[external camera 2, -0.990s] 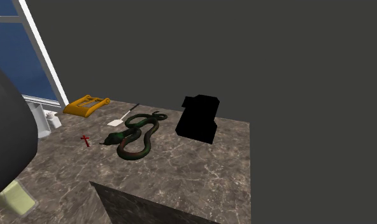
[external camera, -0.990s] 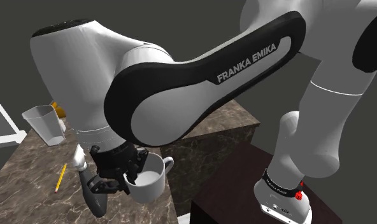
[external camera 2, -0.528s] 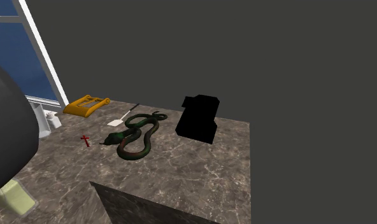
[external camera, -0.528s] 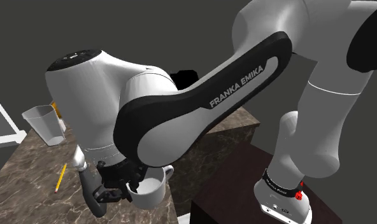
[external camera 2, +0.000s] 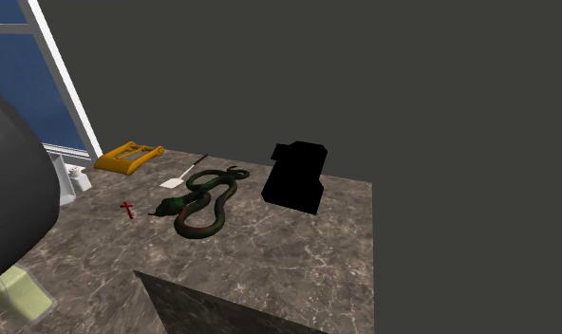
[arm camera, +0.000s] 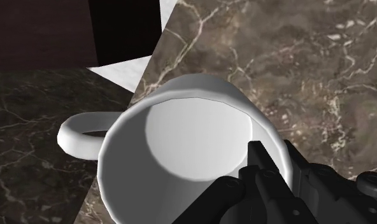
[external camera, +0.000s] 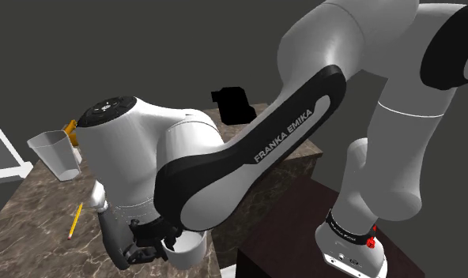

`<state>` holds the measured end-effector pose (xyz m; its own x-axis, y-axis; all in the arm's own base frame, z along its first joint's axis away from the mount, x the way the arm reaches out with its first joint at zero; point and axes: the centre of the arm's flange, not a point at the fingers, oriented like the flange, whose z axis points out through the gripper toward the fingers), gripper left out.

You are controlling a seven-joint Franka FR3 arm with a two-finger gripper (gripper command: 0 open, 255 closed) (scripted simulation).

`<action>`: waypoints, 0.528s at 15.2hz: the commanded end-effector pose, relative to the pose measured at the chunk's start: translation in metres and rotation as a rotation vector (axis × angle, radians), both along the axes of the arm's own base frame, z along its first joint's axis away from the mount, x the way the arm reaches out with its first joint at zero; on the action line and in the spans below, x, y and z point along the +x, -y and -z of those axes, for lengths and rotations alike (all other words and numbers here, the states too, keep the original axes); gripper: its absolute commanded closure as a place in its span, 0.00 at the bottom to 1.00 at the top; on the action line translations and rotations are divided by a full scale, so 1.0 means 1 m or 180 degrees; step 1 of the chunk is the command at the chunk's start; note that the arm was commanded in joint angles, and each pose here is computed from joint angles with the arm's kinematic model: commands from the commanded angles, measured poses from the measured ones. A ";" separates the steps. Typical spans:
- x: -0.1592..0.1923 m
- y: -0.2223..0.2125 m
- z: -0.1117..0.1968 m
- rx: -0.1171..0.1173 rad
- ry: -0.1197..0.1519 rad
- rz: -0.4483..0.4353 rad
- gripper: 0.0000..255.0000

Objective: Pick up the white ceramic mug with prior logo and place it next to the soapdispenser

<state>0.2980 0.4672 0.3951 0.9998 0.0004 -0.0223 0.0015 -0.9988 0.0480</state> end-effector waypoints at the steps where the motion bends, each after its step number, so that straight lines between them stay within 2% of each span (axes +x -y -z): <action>1: 0.000 0.000 0.010 0.0002 0.0001 0.0000 1.00; 6: 0.000 0.000 0.037 0.0002 0.0001 0.0000 1.00; 8: 0.000 0.000 0.037 0.0002 0.0001 0.0000 1.00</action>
